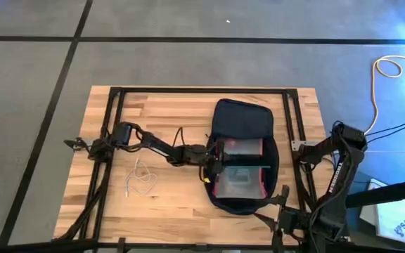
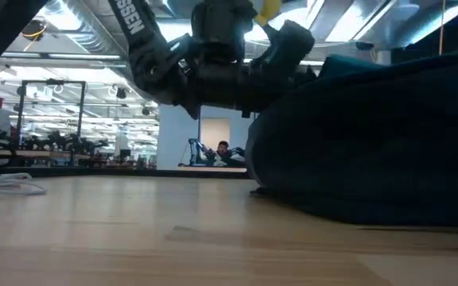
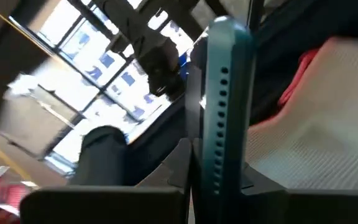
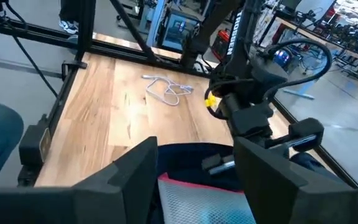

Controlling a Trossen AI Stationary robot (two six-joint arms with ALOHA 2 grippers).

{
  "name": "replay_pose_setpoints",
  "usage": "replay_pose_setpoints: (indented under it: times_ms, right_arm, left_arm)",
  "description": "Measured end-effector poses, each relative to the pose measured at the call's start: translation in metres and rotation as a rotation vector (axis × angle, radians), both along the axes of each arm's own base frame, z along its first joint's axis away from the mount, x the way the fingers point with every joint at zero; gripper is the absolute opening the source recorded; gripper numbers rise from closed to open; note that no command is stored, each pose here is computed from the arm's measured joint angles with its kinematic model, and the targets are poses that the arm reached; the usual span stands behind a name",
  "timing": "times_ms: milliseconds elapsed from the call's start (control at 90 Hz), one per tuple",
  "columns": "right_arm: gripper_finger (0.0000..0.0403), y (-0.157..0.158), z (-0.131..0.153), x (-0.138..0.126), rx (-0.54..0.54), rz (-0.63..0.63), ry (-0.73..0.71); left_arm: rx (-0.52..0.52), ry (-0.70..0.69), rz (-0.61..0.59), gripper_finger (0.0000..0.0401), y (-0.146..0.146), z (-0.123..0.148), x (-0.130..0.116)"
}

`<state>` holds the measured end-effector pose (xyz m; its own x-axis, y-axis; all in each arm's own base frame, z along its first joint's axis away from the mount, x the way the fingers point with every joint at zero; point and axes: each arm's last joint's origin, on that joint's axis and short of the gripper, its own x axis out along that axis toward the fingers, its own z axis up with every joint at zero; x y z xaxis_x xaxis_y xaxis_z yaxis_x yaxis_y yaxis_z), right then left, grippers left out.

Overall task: Unpack backpack
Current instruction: Put the blue tablet into the blue backpack

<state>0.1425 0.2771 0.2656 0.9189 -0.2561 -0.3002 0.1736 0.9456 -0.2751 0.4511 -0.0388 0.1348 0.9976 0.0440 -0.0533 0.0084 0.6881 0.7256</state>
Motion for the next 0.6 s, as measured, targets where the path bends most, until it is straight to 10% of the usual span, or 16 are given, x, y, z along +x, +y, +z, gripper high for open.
replay_pose_setpoints:
  times_ms: [178, 600]
  right_arm:
    - [0.0193, 0.000, 0.000, 0.000, 0.001, 0.000, 0.001]
    - [0.0193, 0.000, 0.000, 0.000, 0.006, 0.002, 0.005]
  left_arm:
    - [0.380, 0.135, 0.053, 0.0017, -0.008, -0.010, -0.003]
    - [0.892, 0.227, 0.018, 0.0017, -0.026, -0.013, -0.006]
